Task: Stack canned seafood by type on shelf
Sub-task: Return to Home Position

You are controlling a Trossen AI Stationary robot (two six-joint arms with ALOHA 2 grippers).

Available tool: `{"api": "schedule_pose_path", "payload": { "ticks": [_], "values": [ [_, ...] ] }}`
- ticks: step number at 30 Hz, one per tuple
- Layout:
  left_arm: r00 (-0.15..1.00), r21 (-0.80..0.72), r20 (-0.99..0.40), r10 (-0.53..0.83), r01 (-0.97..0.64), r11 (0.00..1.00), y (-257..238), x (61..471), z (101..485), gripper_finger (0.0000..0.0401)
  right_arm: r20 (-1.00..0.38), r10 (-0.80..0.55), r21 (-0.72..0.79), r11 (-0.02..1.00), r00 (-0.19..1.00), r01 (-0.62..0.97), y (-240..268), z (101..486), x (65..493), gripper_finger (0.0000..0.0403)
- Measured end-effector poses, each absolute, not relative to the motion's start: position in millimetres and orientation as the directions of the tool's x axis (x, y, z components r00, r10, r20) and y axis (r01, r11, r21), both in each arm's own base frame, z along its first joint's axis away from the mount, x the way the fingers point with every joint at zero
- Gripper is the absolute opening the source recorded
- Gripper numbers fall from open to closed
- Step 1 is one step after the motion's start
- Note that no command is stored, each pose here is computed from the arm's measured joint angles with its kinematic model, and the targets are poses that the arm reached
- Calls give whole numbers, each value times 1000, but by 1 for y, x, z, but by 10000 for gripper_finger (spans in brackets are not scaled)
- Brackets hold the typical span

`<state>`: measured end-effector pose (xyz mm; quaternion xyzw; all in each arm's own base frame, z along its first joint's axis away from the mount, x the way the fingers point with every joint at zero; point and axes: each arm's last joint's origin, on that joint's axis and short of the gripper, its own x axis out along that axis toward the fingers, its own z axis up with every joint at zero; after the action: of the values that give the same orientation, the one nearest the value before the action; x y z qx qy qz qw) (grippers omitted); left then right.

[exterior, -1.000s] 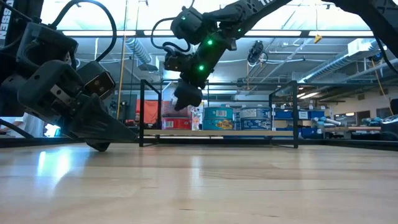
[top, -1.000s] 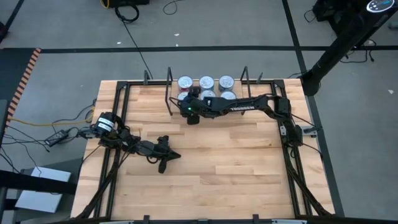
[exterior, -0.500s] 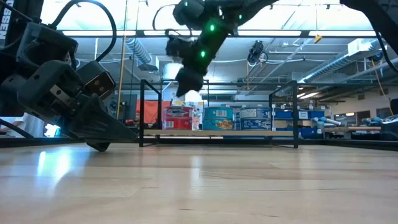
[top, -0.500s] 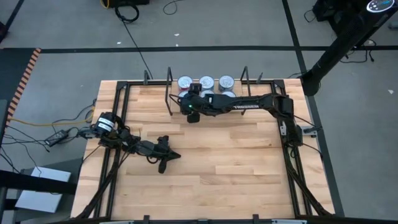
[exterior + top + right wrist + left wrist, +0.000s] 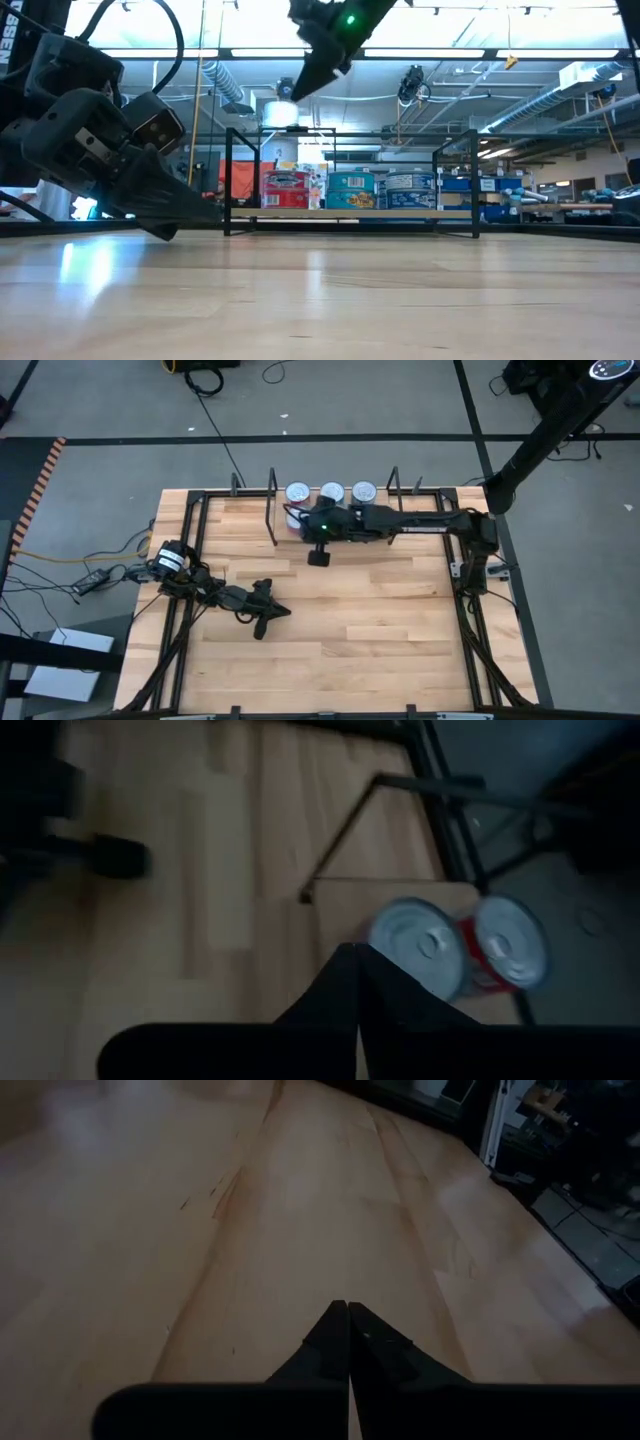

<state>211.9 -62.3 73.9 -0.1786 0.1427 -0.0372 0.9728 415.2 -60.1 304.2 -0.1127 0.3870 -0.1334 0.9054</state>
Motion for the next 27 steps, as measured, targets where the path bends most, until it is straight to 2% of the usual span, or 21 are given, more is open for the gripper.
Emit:
{"api": "schedule_pose_path", "payload": {
  "ticks": [8, 19, 27],
  "values": [
    [972, -368, -196, -131, 51, 928, -63, 213, 81, 3, -579, -266, -208, 962, 771, 175, -32, 292, 376, 3],
    [981, -376, -173, -92, 21, 926, -54, 217, 83, 3, -435, -169, -43, 985, 884, 167, -4, 283, 287, 1],
    [985, -375, -170, -35, -32, 926, -41, 220, 83, 3, -337, -111, 59, 989, 935, 138, 1, 253, 217, 0]
  ]
}}
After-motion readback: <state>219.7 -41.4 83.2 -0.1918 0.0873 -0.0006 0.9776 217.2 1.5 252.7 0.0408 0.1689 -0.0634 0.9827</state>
